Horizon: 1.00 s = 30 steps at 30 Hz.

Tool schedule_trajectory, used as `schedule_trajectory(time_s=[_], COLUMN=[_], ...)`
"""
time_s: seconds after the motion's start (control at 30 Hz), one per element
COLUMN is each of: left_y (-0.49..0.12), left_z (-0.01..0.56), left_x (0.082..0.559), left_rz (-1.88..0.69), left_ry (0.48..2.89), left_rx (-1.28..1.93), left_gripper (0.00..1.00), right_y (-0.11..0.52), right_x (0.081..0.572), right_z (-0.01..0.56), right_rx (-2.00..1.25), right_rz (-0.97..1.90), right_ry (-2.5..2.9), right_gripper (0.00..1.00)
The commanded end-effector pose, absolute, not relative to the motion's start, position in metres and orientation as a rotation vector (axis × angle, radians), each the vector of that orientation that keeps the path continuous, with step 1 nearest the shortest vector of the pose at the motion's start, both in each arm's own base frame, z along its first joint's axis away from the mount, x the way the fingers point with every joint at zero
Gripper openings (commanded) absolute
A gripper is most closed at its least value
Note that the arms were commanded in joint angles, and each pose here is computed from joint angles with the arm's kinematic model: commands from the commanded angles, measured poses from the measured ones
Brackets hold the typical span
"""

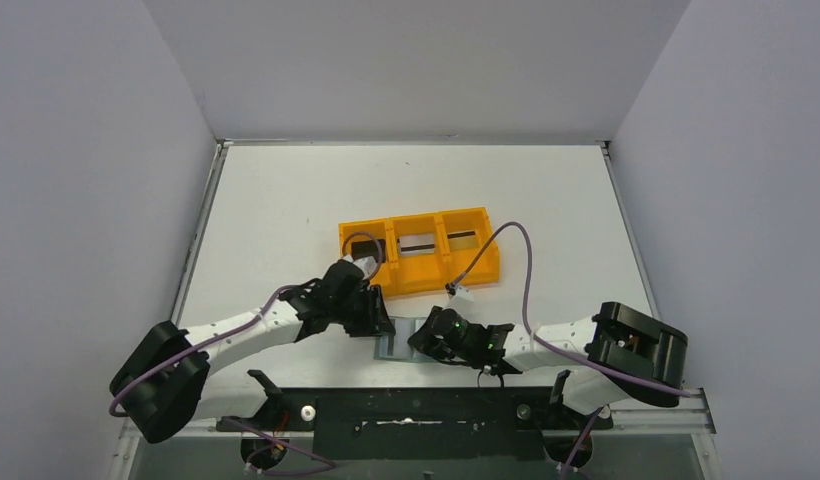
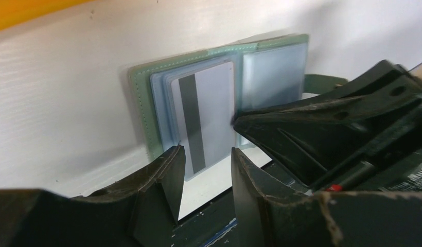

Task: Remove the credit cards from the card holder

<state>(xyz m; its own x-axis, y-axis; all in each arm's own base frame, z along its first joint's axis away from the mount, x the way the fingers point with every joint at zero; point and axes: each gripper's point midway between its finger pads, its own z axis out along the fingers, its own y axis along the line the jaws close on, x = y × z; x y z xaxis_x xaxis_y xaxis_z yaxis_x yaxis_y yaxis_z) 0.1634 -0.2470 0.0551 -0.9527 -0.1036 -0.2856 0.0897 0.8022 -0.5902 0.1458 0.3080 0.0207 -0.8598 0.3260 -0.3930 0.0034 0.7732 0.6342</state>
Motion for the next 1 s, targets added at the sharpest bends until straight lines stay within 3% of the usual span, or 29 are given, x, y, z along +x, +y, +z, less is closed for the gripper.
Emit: schedule_trajectory(time_s=[0.0,0.23,0.6,0.83,0.97], left_y=[-0.266,-0.270,-0.259,-0.253,-0.255], left_z=[0.060,0.045,0.024,0.018,0.015], left_x=[0.173,0.168,0.160,0.154,0.147], left_rz=[-0.905,-0.843,-0.713,-0.726,-0.744], left_ry=[2.646,2.689,2.749,2.748,2.757], left_rx=[0.030,0.078,0.094,0.075,0.079], left_gripper=[0.37,0.33,0.03,0.00,0.00], right_y=[0.325,0.319,0.296,0.284,0.299], right_x=[0.155,0.154,0.165,0.163,0.160], right_z=[0.051,0.042,0.035,0.022,0.023], right_rx=[0.287,0.269,0.357,0.397,0.318], right_rz=[1.051,0.962,0.732,0.630,0.733], right_ry=[2.372,2.431,2.468,2.510,2.509], right_gripper=[0.00,0.09,0.24,0.27,0.22])
